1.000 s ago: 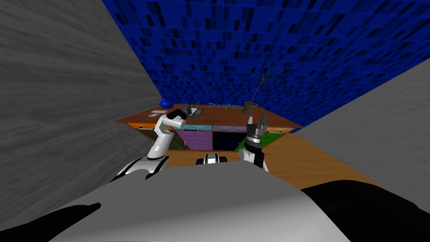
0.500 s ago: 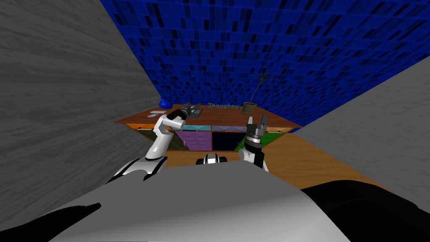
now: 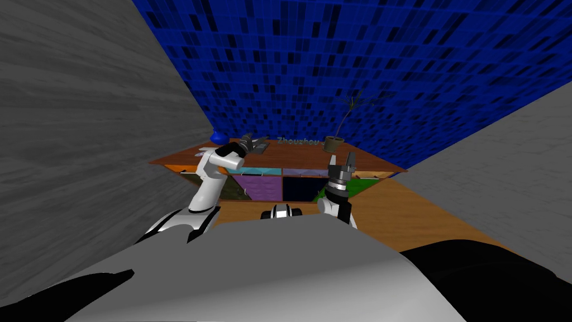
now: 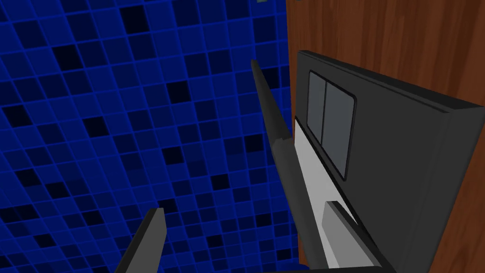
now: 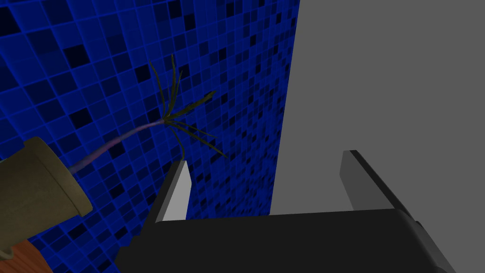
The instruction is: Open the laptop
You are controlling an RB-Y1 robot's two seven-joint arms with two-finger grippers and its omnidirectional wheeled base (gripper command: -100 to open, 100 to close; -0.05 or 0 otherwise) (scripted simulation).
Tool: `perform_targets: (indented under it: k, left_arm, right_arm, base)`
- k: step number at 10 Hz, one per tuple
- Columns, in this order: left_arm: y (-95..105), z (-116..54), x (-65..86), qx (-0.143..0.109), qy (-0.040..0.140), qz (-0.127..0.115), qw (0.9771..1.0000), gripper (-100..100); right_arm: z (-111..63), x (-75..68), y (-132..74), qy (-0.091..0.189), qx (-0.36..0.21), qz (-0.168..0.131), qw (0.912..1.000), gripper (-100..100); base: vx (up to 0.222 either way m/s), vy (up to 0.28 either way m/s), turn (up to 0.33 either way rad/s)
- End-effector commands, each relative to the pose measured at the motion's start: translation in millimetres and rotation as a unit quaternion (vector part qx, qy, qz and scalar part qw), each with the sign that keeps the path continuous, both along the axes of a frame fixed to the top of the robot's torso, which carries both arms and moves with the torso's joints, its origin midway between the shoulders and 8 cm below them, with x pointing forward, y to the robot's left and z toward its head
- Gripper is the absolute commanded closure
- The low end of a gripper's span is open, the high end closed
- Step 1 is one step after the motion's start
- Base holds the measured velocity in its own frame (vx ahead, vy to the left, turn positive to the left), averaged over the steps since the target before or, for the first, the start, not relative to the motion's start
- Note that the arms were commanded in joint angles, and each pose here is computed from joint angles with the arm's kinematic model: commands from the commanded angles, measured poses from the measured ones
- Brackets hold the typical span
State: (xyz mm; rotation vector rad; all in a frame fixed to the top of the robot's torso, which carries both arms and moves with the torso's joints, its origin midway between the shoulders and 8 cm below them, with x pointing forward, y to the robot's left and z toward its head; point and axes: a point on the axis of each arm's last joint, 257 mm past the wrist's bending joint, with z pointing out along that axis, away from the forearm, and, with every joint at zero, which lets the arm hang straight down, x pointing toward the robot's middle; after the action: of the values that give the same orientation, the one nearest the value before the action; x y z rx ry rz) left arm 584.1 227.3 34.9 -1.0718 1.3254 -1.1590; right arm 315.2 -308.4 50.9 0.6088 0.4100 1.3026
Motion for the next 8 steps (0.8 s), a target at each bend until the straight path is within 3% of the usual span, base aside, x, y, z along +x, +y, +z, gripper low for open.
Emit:
perform_targets:
  k: [1, 2, 3, 8]
  left_arm:
    - [-3.1, 16.7, -7.8, 0.0, -0.002, -0.002, 1.0, -100]
    - [-2.2, 11.5, -6.3, 0.0, 0.0, -0.001, 1.0, -100]
    - [-2.1, 10.9, -6.8, 0.0, 0.002, -0.001, 1.0, 0]
    - [-1.1, 3.2, -6.0, 0.0, 0.01, 0.001, 0.9999, 0]
  right_arm:
    - [0.0, 0.0, 0, 0.0, 0.0, 0.0, 1.0, 0]
    - [0.0, 0.0, 0, 0.0, 0.0, 0.0, 1.0, 0]
    - [0.0, 0.0, 0, 0.0, 0.0, 0.0, 1.0, 0]
    - [0.0, 0.0, 0, 0.0, 0.0, 0.0, 1.0, 0]
  base:
    - [0.032, 0.006, 0.006]
    - [0.016, 0.003, 0.002]
    - [0.0, 0.0, 0.0]
    - [0.0, 0.0, 0.0]
